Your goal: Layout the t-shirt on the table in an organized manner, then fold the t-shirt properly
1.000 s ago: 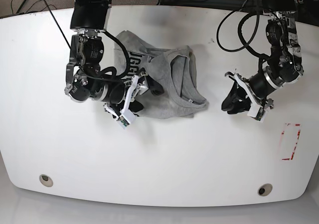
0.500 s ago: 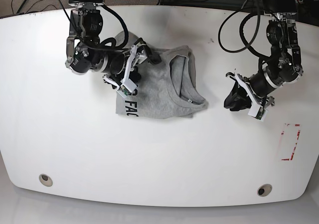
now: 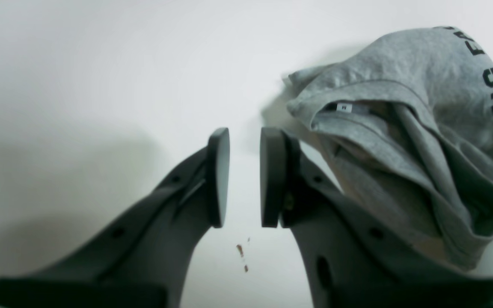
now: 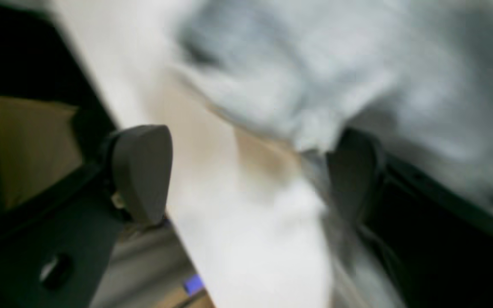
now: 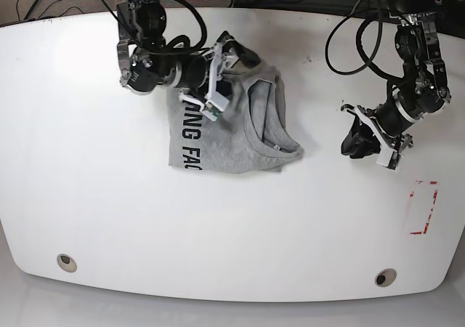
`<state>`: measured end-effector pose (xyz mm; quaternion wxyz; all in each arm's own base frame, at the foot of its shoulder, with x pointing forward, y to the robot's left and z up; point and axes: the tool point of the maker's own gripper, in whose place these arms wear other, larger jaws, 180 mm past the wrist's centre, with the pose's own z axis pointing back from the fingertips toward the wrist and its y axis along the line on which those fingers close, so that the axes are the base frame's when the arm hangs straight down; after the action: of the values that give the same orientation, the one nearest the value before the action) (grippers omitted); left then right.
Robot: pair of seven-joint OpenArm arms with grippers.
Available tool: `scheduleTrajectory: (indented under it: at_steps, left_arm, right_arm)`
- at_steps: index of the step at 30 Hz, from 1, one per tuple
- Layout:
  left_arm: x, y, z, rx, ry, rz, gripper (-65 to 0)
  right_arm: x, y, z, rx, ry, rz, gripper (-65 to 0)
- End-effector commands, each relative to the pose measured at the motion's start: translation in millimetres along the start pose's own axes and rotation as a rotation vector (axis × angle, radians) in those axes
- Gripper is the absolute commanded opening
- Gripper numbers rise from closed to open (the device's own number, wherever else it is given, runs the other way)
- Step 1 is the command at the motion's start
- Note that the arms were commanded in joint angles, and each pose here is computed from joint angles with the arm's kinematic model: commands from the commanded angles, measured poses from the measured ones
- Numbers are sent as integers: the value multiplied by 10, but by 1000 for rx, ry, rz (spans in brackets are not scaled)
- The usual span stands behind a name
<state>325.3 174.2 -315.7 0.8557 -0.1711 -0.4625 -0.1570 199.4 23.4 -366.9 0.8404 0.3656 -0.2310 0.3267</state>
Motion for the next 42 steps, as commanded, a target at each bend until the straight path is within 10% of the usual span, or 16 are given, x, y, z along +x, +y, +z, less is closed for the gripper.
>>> scheduleTrajectory:
  at_steps: [1, 25, 37, 42]
  left_arm:
    - [200, 35, 46, 2, -58, -25, -529]
    - [207, 62, 71, -2, -33, -66, -529]
    - [268, -626, -293, -182, -16, -155, -529]
    - [293, -873, -441, -217, -10, -200, -531]
  right_arm:
    - [214, 102, -31, 30, -56, 39, -113]
    - [1030, 105, -126, 59, -154, 164, -113]
    - [939, -738, 596, -226, -143, 173, -114]
    - [907, -1047, 930, -330, -147, 164, -225]
